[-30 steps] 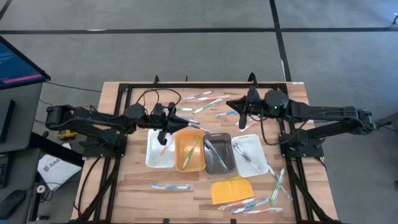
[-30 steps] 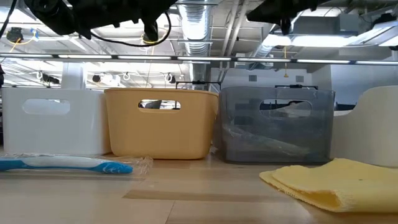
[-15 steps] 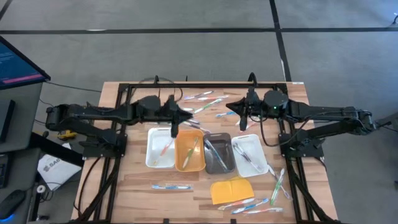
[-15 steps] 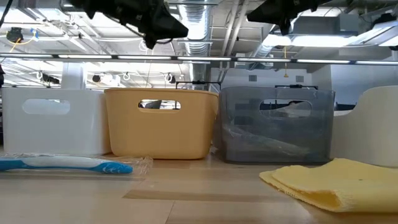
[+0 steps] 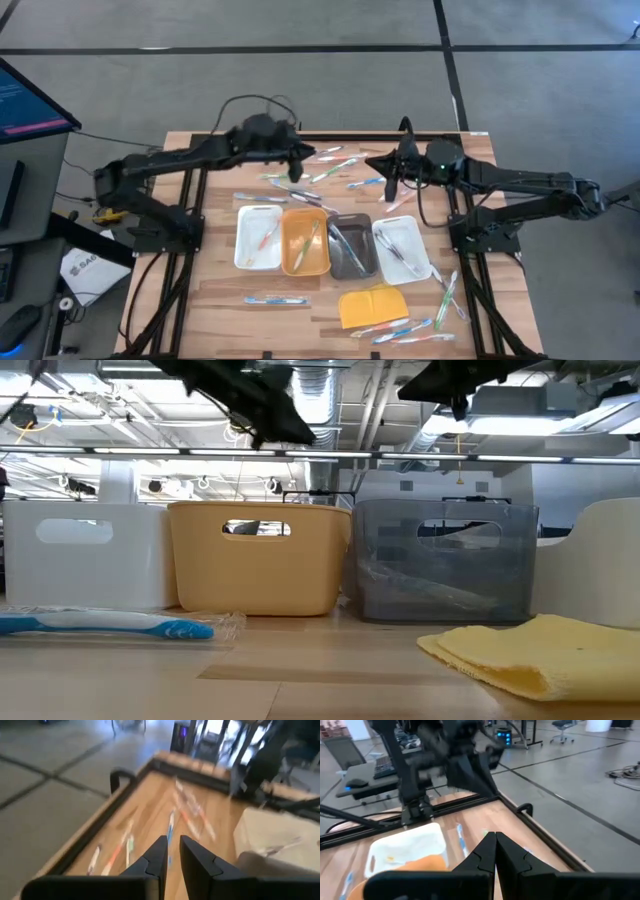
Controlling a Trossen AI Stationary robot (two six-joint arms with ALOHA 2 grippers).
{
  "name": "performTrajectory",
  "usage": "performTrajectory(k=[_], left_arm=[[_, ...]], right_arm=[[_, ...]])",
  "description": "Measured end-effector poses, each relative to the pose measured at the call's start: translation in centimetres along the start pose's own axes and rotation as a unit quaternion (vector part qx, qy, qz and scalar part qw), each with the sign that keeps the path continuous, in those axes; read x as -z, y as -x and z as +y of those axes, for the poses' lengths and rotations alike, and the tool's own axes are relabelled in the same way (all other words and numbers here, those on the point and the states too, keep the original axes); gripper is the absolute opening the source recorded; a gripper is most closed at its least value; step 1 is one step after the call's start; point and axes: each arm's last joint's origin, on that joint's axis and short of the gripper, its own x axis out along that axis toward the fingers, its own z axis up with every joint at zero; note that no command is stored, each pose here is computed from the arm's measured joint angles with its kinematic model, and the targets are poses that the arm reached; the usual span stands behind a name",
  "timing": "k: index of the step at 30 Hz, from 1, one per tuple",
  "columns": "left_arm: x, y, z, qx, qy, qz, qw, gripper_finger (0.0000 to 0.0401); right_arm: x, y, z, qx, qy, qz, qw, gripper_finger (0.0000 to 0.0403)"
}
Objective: Pick & Place Toothbrushes
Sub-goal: Put the green toothbrush into the yellow bin
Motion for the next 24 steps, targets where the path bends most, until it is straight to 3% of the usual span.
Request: performTrajectory(k=[10,18,24], left_arm=[[1.8,-9.9,1.0,-0.004,-0.01,0.127,0.992,0.0044],[5.2,-13.7,3.4,-0.029,0.019,0.263,0.964,0.0044],[5.6,-15.6,4.0,-0.019,0.027,0.28,0.959,0.0044]], right_arm=[[0.5,0.0,-0.6,0.015,0.002,0.026,1.0,0.0001],[0.9,0.0,-0.6,0.018,0.005,0.05,0.999,0.0001],[1.0,0.0,-0.7,0.019,-0.012,0.051,0.998,0.0001]])
